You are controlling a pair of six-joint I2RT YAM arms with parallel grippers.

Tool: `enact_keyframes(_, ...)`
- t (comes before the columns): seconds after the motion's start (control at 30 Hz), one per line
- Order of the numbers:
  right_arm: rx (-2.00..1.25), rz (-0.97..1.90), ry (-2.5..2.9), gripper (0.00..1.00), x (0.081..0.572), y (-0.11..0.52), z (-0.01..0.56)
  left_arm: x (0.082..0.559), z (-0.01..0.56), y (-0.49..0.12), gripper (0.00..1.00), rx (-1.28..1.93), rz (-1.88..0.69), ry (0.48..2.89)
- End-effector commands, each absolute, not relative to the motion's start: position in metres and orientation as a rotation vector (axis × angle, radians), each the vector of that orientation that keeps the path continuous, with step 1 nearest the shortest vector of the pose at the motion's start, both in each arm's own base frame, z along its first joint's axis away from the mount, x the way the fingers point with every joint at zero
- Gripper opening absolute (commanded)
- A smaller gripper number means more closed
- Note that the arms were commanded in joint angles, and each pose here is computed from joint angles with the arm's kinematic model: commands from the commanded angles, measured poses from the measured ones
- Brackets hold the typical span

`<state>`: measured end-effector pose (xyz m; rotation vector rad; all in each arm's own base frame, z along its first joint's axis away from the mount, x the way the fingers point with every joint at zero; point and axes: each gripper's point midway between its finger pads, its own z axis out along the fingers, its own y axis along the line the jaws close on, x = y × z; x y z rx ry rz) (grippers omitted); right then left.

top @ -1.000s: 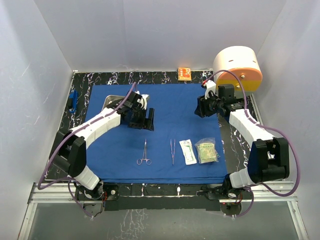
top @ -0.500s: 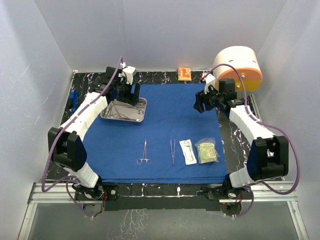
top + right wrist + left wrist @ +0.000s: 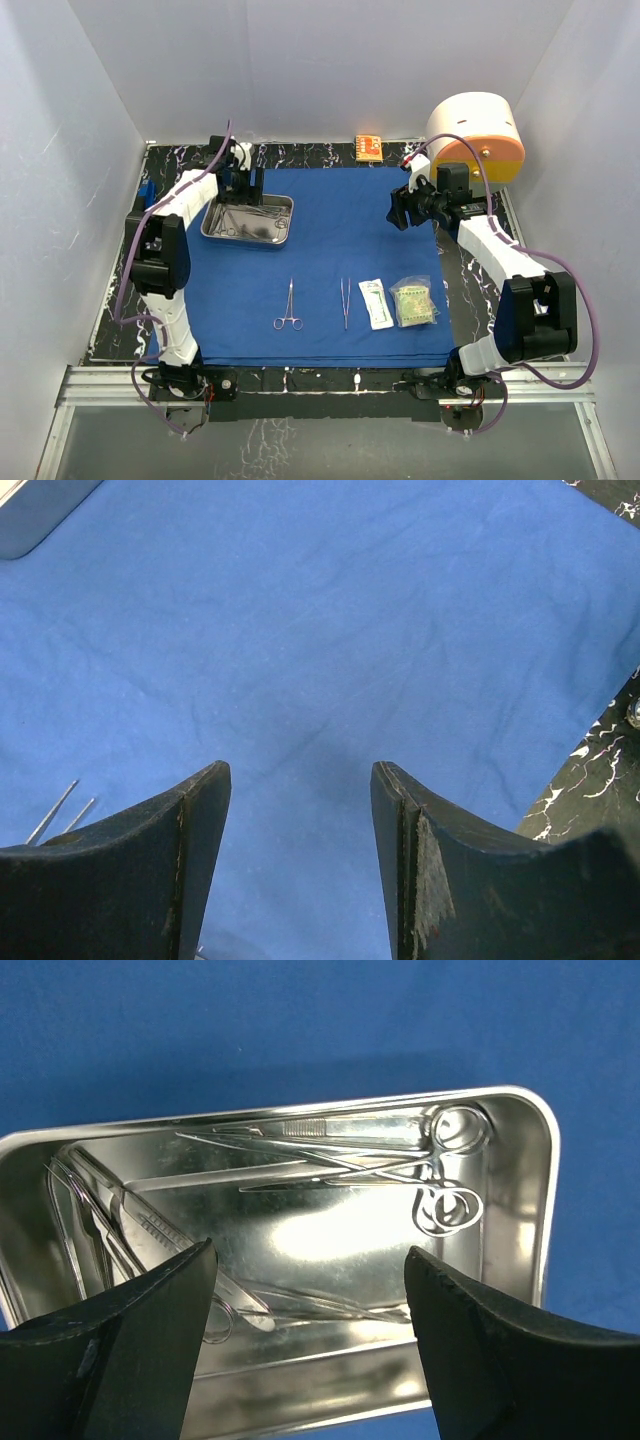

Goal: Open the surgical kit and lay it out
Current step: Pick up the medical item from the container.

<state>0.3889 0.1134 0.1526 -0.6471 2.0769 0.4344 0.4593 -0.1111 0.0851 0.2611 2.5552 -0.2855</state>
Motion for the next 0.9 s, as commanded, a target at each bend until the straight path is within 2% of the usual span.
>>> enact_keyframes(0.0,-0.639,0.430,2.009,0.56,0.399,0.116,0.171,0.478,0.097,-0.109,0.73,0.202,-0.238,2.505)
enact_keyframes(0.4,-0.639,0.461,2.042,0.56,0.398,0.116,0.158,0.482,0.094,-0.063,0.58,0.308,0.046,2.444)
enact_keyframes(0.87,-0.641,0.499,2.064,0.56,0.396,0.120,0.150,0.484,0.067,-0.043,0.49,0.208,0.016,2.525)
